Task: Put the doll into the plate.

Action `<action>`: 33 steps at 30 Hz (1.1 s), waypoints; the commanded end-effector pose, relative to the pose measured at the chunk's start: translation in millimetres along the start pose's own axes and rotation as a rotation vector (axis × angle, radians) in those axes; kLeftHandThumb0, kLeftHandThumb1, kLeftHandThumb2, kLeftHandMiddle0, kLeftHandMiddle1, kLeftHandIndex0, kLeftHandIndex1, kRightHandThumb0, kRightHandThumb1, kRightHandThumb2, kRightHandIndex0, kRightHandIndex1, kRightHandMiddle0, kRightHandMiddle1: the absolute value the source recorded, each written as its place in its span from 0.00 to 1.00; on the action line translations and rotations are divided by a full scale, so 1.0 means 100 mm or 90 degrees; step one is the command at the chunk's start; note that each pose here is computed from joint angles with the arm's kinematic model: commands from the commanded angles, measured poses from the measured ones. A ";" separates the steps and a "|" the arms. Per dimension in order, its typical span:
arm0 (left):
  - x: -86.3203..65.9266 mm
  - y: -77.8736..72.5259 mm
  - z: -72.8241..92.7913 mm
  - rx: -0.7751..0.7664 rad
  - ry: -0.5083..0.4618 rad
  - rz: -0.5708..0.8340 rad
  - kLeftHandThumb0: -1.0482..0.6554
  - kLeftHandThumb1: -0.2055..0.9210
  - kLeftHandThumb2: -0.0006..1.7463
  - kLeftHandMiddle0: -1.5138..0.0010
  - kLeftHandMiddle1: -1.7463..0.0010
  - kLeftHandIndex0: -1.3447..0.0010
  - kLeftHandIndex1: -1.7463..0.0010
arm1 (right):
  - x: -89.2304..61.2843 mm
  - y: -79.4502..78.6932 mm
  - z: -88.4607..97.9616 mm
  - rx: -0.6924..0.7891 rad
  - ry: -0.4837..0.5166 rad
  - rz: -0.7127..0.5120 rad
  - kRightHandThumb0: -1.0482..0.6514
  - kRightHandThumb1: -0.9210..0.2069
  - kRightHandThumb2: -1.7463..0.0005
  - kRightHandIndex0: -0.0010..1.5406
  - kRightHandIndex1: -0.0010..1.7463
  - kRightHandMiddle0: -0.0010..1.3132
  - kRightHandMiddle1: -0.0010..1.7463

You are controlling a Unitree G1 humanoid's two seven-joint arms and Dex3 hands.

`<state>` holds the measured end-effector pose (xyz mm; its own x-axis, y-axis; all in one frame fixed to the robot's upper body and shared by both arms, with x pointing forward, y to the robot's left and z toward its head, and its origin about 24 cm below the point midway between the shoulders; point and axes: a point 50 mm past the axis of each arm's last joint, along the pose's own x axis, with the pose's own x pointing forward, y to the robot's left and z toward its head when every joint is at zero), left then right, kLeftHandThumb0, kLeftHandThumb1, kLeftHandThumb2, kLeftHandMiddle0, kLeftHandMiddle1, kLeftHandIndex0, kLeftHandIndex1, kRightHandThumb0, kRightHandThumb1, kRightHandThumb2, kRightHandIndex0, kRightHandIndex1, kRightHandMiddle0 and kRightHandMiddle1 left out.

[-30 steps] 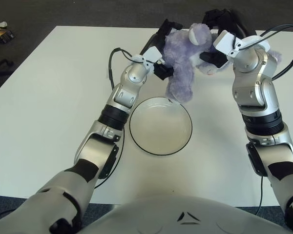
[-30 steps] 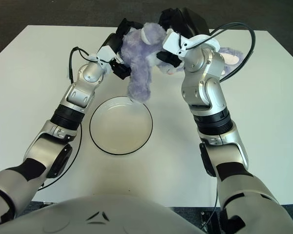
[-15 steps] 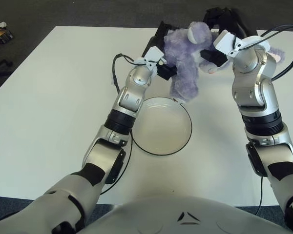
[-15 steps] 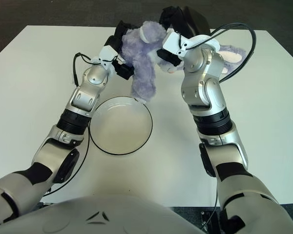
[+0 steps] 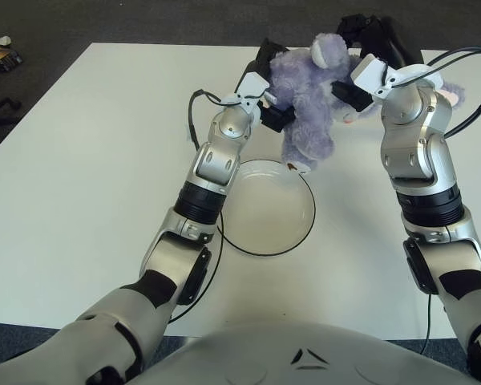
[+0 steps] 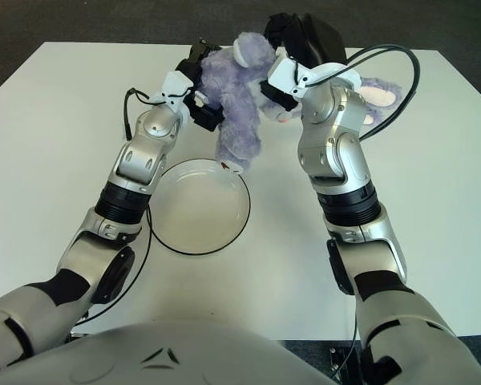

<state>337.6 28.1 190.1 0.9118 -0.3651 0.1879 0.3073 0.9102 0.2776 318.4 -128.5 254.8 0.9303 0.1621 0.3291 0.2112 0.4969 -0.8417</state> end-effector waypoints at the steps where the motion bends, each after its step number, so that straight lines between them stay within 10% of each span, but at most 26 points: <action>1: 0.01 -0.04 0.08 -0.023 -0.001 -0.013 0.90 0.42 0.78 0.58 0.00 0.98 0.00 | -0.03 0.00 0.15 0.017 -0.056 0.018 1.00 0.84 0.00 0.59 1.00 0.89 1.00; 15: -0.01 -0.02 0.10 -0.099 0.053 -0.072 0.89 0.43 0.77 0.59 0.00 0.97 0.00 | -0.04 -0.04 0.14 0.043 -0.039 0.044 1.00 0.85 0.00 0.59 1.00 0.88 1.00; 22: -0.02 -0.02 0.10 -0.136 0.075 -0.108 0.66 0.45 0.77 0.65 0.00 0.68 0.00 | -0.05 -0.06 0.13 0.057 -0.035 0.054 1.00 0.85 0.00 0.60 1.00 0.87 1.00; 33: -0.03 -0.01 0.07 -0.290 0.154 -0.170 0.61 0.37 0.79 0.56 0.00 0.56 0.11 | -0.08 -0.09 0.10 0.087 -0.043 0.085 1.00 0.85 0.00 0.60 1.00 0.86 1.00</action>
<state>334.8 36.8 184.0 0.8432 -0.5303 -0.0879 0.5212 0.8466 -0.1072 312.2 -136.0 260.6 0.9478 0.2062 0.2431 0.0923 0.5524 -0.8285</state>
